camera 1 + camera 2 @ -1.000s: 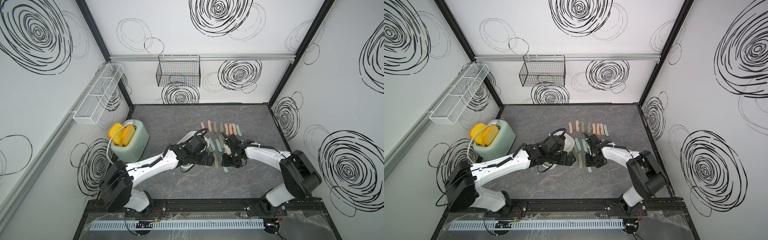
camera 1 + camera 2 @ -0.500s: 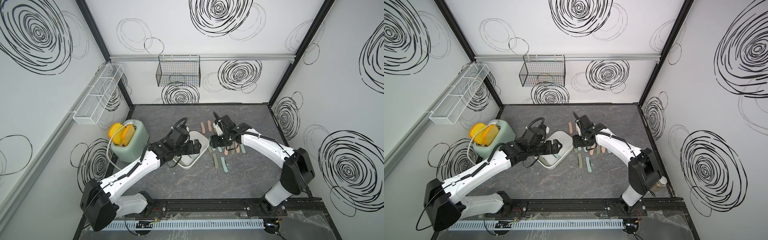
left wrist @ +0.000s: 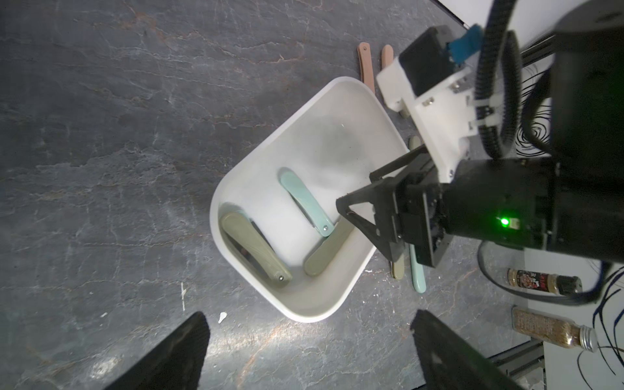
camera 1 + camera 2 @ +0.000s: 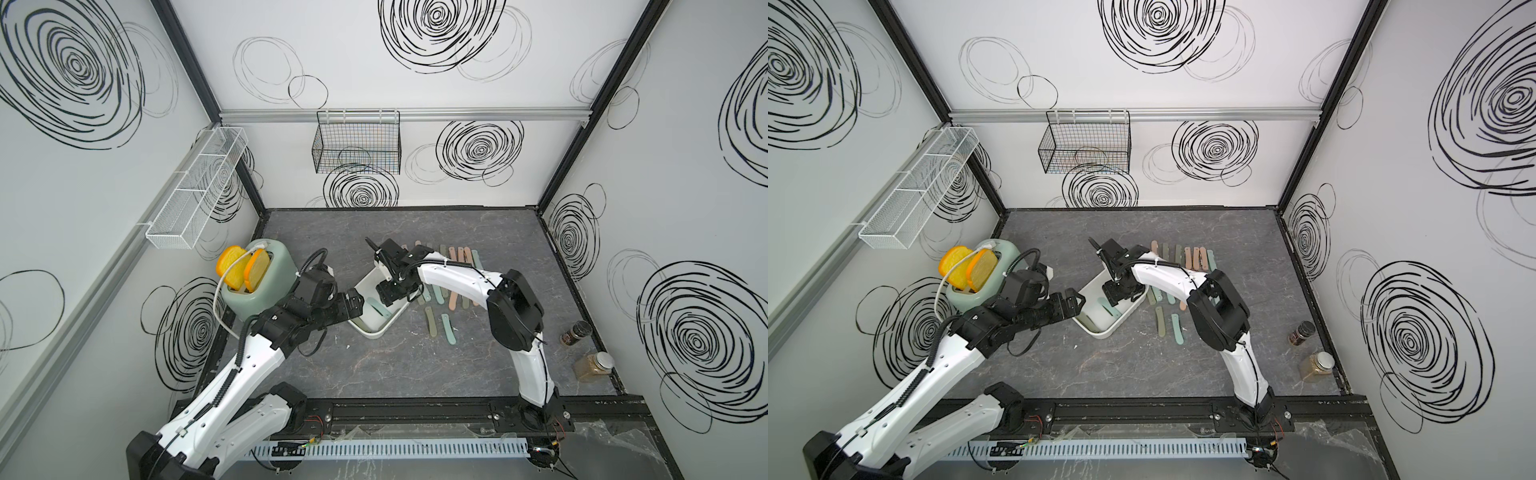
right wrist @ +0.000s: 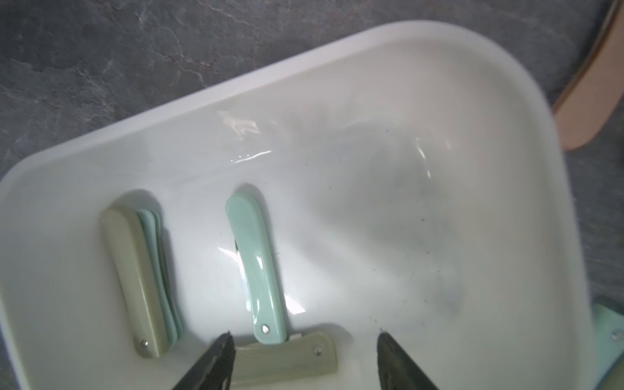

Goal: Take the fruit knife out of the storage box
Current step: Pick up the fruit knife from the storage box, then place the fruit knife at the center of the board.

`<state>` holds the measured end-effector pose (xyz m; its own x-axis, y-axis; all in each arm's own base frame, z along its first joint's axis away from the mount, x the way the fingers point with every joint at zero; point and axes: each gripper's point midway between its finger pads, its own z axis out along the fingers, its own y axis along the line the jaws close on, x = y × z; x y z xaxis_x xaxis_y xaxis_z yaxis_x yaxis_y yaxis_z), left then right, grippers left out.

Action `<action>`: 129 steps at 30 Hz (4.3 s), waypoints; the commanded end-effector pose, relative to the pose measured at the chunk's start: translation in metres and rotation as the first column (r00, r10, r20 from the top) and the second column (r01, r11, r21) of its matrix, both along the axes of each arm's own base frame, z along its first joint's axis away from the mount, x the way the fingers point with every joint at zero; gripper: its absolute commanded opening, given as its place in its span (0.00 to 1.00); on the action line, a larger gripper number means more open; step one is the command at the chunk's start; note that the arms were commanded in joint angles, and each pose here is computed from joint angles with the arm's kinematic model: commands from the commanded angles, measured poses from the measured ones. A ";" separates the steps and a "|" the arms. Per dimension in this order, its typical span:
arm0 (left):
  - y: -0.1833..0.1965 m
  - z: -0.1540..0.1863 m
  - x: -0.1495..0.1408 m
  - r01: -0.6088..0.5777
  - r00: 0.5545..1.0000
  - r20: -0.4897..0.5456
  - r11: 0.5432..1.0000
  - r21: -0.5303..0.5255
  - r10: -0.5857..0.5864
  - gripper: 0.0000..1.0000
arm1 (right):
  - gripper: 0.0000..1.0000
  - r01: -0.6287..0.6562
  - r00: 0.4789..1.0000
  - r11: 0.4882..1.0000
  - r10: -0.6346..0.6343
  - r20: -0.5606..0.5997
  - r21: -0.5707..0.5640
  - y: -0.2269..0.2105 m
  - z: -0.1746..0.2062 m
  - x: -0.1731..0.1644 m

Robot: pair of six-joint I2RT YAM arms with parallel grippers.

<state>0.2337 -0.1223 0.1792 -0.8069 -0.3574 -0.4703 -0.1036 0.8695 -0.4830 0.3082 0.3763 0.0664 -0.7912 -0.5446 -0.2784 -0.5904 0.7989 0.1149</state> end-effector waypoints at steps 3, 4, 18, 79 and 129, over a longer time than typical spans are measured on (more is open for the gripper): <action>0.020 -0.013 -0.021 -0.056 0.998 -0.041 0.998 0.015 0.057 0.98 | 0.66 -0.096 0.995 0.990 0.095 -0.014 -0.100 0.012 -0.020 -0.005; 0.023 -0.015 -0.024 -0.062 0.997 -0.047 0.998 0.017 0.063 0.98 | 0.66 -0.108 0.994 0.988 0.107 -0.014 -0.106 0.015 -0.021 -0.006; 0.031 -0.021 -0.031 -0.070 0.995 -0.063 0.997 0.031 0.072 0.98 | 0.56 -0.173 0.982 0.970 0.155 -0.111 -0.172 0.024 -0.059 -0.028; -0.049 -0.003 0.026 0.136 0.991 -0.012 0.989 -0.051 -0.137 0.98 | 0.21 0.138 0.990 0.990 -0.138 0.040 -0.003 -0.039 0.065 0.052; -0.114 -0.022 0.052 0.305 0.952 -0.044 0.952 0.015 -0.304 0.98 | 0.51 0.491 0.869 0.868 -0.483 -0.108 0.074 -0.205 0.040 -0.024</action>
<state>0.2742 -0.2767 0.1560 -0.9099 -0.0076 -0.4148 0.2250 0.8309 -0.5088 0.2814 0.1633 0.0943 -0.9703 -0.0492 -0.2370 -0.1020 0.9711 0.2158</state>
